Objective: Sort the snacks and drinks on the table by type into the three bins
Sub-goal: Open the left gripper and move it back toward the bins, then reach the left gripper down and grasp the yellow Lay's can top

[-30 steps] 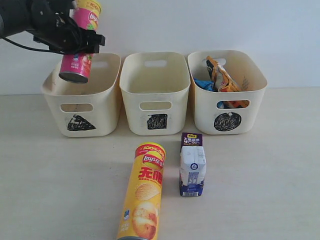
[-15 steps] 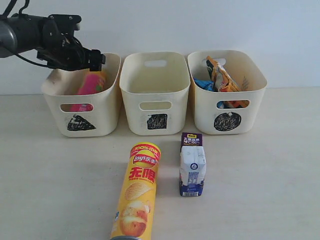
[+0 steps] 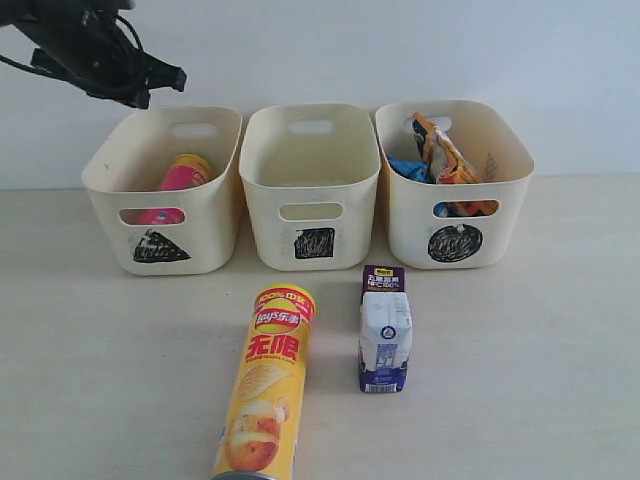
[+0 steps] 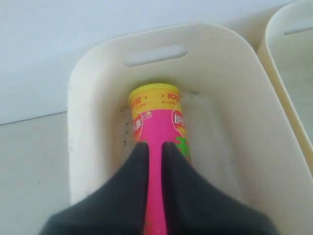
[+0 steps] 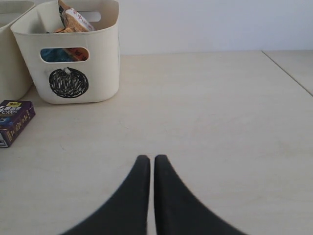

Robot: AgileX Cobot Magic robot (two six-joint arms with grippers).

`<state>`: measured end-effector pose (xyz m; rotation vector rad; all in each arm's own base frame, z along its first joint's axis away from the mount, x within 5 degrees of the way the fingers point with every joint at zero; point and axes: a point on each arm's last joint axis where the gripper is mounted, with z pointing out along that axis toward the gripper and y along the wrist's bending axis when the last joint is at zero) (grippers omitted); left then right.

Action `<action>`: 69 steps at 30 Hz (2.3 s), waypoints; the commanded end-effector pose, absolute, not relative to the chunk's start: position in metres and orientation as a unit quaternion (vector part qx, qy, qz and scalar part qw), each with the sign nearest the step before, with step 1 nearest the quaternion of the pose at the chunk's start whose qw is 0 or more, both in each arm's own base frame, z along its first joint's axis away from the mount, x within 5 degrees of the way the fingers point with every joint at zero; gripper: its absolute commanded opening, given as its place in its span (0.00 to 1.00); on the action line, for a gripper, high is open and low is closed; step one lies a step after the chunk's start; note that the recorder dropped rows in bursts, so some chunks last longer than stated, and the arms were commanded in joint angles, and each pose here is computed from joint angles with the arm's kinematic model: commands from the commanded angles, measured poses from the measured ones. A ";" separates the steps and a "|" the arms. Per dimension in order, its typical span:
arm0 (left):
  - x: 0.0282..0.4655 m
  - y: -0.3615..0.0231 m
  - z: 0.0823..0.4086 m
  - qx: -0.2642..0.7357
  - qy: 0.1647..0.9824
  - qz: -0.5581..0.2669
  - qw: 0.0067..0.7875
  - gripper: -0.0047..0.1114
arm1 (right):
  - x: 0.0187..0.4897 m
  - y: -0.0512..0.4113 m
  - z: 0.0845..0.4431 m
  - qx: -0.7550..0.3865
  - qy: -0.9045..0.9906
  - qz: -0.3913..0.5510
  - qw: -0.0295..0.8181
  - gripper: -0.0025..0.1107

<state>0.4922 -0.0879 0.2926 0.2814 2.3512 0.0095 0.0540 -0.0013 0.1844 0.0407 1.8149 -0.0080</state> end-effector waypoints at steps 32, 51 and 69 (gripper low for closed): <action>0.308 -0.169 0.297 0.307 0.919 -0.059 0.239 0.07 | 0.054 -0.002 0.184 0.018 0.785 -0.007 0.619 0.02; 0.283 -0.219 0.255 0.362 0.917 -0.117 0.124 0.50 | 0.054 -0.002 0.184 0.018 0.785 -0.007 0.619 0.02; 0.311 -0.237 0.185 0.297 0.943 -0.109 0.102 0.98 | 0.054 -0.002 0.184 0.018 0.785 -0.007 0.619 0.02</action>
